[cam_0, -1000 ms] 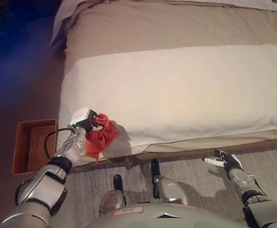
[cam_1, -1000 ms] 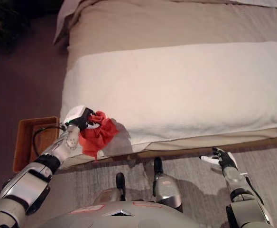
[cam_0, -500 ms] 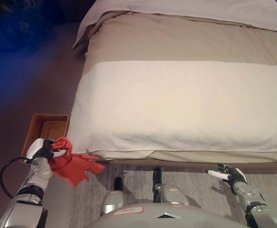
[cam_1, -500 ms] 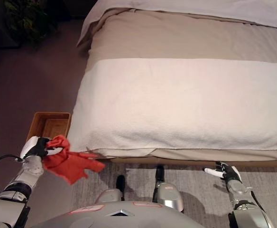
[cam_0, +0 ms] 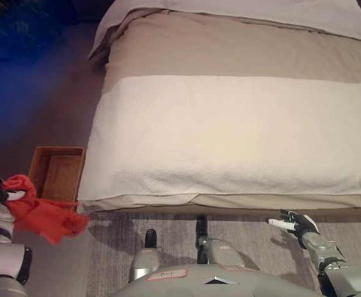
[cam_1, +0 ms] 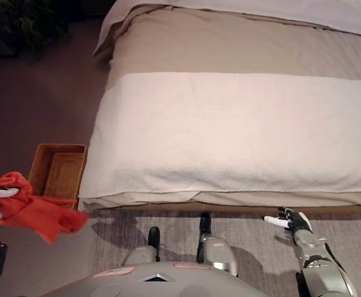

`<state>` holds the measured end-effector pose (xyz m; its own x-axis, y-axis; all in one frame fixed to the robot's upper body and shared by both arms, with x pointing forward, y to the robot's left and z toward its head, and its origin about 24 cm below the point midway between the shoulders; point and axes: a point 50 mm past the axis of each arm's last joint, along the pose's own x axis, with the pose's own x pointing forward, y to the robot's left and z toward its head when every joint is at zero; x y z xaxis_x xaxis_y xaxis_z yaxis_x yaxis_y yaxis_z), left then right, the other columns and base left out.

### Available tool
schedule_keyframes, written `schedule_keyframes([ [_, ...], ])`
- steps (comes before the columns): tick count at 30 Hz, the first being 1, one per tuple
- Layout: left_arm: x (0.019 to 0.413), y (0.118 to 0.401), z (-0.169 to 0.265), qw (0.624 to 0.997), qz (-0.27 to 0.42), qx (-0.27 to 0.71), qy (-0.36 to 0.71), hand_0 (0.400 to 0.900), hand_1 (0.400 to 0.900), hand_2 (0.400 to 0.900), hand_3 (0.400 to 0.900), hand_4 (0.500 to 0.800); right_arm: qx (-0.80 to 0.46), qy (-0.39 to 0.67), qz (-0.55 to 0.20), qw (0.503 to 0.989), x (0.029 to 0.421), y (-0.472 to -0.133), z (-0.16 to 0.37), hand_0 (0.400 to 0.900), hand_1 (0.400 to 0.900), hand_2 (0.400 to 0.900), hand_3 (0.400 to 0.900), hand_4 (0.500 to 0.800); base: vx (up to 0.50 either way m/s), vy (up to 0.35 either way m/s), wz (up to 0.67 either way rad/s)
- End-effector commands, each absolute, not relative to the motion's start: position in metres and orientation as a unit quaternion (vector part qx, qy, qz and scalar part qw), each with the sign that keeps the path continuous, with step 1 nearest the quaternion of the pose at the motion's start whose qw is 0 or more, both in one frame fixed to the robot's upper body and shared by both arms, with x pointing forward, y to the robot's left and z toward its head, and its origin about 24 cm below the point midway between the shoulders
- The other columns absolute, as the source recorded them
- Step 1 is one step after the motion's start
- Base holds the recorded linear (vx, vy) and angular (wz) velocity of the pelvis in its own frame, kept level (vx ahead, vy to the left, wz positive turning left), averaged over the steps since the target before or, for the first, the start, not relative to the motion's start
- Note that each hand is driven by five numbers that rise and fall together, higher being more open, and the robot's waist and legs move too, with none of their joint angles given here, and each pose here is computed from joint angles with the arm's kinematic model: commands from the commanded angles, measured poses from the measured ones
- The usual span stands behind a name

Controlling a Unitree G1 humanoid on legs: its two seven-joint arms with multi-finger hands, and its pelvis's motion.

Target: Put the clothes on the bed into the basket.

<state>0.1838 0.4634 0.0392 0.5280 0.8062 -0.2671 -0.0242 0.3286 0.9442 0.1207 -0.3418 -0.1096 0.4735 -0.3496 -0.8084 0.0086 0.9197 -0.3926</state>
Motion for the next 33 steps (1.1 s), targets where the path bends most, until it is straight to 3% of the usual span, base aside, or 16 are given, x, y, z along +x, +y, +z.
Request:
schedule_keyframes([
  [1,0.187,0.500,0.123,0.684,0.413,0.510,0.319,0.400,0.400,0.400,0.400,0.500,-0.221,0.478,-0.113,0.843,0.136,-0.366,-0.088,0.900,0.900,0.900,0.900,0.800,-0.020,0.021,-0.07],
  [8,0.195,0.506,0.159,0.692,0.453,0.492,0.271,0.400,0.400,0.400,0.400,0.500,-0.235,0.468,-0.103,0.846,0.145,-0.367,-0.083,0.900,0.900,0.900,0.900,0.800,-0.035,0.019,-0.06],
  [16,0.194,0.514,0.216,0.657,0.493,0.524,0.225,0.400,0.400,0.400,0.400,0.500,-0.262,0.413,-0.083,0.868,0.180,-0.365,-0.065,0.900,0.900,0.900,0.900,0.800,-0.086,0.015,-0.10],
  [27,0.136,0.537,0.248,0.619,0.576,0.483,0.229,0.400,0.400,0.400,0.400,0.500,-0.274,0.388,-0.053,0.879,0.199,-0.355,-0.058,0.900,0.900,0.900,0.900,0.800,-0.018,0.021,-0.30],
  [33,0.135,0.538,0.250,0.617,0.574,0.485,0.232,0.400,0.400,0.400,0.400,0.500,-0.265,0.406,-0.034,0.874,0.193,-0.347,-0.068,0.900,0.900,0.900,0.900,0.800,0.034,0.035,-0.05],
])
